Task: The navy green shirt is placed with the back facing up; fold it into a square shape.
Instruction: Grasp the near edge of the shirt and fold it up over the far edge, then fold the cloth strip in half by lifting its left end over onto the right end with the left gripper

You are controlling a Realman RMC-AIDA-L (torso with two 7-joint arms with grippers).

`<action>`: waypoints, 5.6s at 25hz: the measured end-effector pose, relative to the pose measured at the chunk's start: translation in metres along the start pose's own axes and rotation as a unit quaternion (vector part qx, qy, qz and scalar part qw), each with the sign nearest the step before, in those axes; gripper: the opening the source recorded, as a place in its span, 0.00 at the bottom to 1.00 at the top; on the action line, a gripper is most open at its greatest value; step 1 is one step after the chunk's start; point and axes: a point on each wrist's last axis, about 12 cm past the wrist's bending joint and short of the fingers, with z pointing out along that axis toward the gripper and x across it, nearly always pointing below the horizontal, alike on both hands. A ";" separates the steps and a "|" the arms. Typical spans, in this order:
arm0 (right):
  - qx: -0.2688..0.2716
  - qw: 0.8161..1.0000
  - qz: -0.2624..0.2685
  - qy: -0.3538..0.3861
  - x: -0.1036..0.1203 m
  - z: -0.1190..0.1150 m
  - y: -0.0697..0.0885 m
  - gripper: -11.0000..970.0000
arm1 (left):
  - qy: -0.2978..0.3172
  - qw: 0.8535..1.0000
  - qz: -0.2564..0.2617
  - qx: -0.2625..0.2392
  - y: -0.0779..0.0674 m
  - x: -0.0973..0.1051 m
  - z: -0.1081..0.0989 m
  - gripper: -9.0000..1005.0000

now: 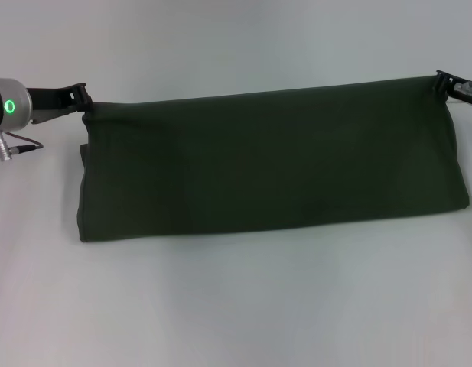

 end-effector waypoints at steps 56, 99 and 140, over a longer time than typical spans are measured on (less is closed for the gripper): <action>-0.219 0.964 0.135 0.069 0.040 -0.062 -0.041 0.63 | 0.020 0.929 -0.308 0.204 0.066 0.148 -0.054 0.86; -0.204 0.966 0.145 0.066 0.043 -0.062 -0.047 0.63 | 0.070 0.899 -0.402 0.160 0.084 0.167 -0.062 0.85; -0.192 0.968 0.153 0.060 0.046 -0.064 -0.057 0.63 | 0.049 0.923 -0.349 0.152 0.054 0.150 -0.024 0.84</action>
